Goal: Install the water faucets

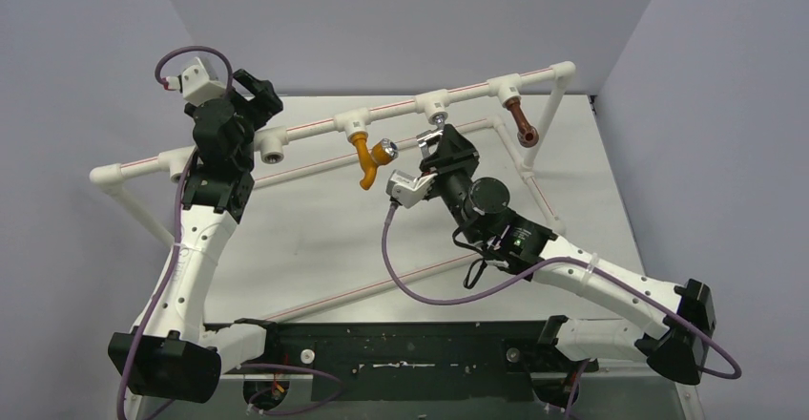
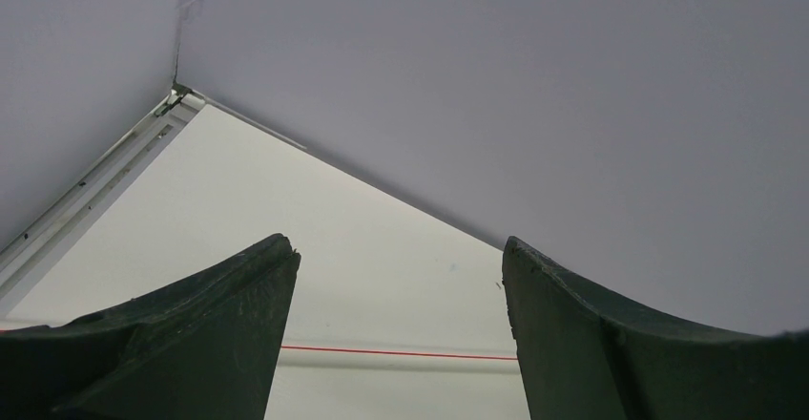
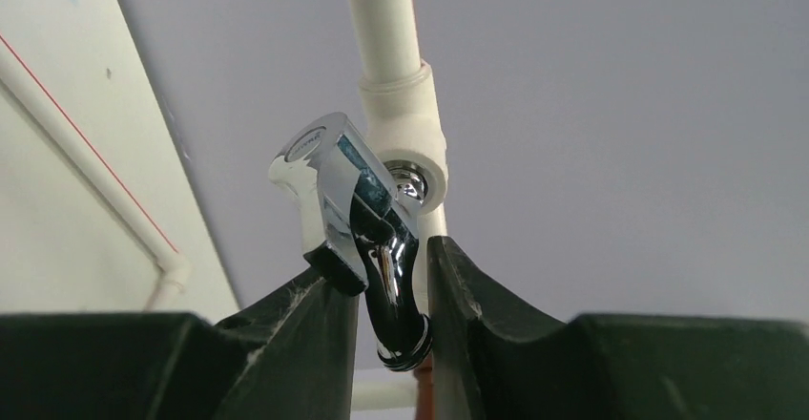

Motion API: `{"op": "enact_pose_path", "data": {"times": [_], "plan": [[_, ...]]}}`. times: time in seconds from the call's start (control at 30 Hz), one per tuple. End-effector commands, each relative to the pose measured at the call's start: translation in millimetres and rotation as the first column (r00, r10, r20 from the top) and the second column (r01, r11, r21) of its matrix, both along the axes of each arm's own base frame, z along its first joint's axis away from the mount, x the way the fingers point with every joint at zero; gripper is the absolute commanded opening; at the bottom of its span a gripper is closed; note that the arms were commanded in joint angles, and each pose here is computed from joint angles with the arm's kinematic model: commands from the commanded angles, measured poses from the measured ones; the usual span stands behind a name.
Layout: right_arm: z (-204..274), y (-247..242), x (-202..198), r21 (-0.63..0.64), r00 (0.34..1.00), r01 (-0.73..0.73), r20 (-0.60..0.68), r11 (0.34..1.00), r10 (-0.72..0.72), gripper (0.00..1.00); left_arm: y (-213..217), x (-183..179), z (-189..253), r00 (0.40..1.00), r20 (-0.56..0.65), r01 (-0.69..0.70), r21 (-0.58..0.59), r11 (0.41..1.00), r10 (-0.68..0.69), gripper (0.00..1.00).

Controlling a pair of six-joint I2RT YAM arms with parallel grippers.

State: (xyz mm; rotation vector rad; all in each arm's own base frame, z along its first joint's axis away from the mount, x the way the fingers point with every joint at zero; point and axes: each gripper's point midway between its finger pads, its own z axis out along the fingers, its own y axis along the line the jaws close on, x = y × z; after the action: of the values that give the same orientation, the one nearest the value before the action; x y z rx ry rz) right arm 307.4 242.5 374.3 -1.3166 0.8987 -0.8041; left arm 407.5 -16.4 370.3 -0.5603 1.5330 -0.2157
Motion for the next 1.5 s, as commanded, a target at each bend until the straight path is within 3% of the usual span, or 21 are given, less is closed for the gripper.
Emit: {"op": "enact_pose_path", "data": {"times": [0.0, 0.27, 0.53, 0.8, 0.9, 1.1, 1.2, 1.33, 1.47], "plan": [[37.1, 16.1, -16.6, 0.541, 0.981, -0.152, -0.019, 0.827, 0.193, 0.0, -2.2, -15.5, -118.5, 0.927, -0.376, 0.035, 0.05, 0.998, -0.014, 0.76], [51.8, 21.9, -29.2, 0.774, 0.939, -0.196, -0.029, 0.602, 0.342, 0.0, -2.0, -16.1, -117.9, 0.927, -0.375, 0.035, 0.05, 0.998, -0.014, 0.76], [59.6, 17.5, -31.2, 0.925, 0.892, -0.112, -0.067, 0.363, 0.447, 0.0, -2.7, -16.7, -117.1, 0.928, -0.373, 0.038, 0.049, 0.998, -0.017, 0.76], [57.2, 11.4, -27.1, 0.999, 0.864, 0.046, -0.039, -0.002, 0.502, 0.0, -2.5, -16.8, -116.1, 0.929, -0.37, 0.038, 0.048, 0.998, -0.018, 0.76], [58.0, 13.2, -25.9, 0.995, 0.856, 0.068, -0.02, -0.075, 0.517, 0.0, -2.5, -17.0, -115.9, 0.929, -0.37, 0.038, 0.048, 0.998, -0.018, 0.76], [60.4, 11.3, -28.0, 0.996, 0.856, 0.061, -0.02, -0.062, 0.517, 0.0, -3.1, -17.2, -116.5, 0.928, -0.371, 0.04, 0.048, 0.998, -0.02, 0.76], [61.1, 13.5, -32.1, 0.999, 0.852, 0.03, -0.048, 0.041, 0.521, 0.12, -3.4, -16.8, -117.2, 0.928, -0.373, 0.042, 0.048, 0.998, -0.021, 0.76], [62.8, 13.0, -41.6, 0.985, 0.844, -0.023, -0.073, 0.171, 0.532, 0.46, -2.9, -16.6, -117.2, 0.928, -0.373, 0.04, 0.048, 0.998, -0.019, 0.76], [64.4, 7.9, -54.5, 0.956, 0.834, -0.079, -0.092, 0.282, 0.545, 0.62, -2.2, -16.7, -117.2, 0.928, -0.373, 0.037, 0.05, 0.998, -0.016, 0.76]]}}
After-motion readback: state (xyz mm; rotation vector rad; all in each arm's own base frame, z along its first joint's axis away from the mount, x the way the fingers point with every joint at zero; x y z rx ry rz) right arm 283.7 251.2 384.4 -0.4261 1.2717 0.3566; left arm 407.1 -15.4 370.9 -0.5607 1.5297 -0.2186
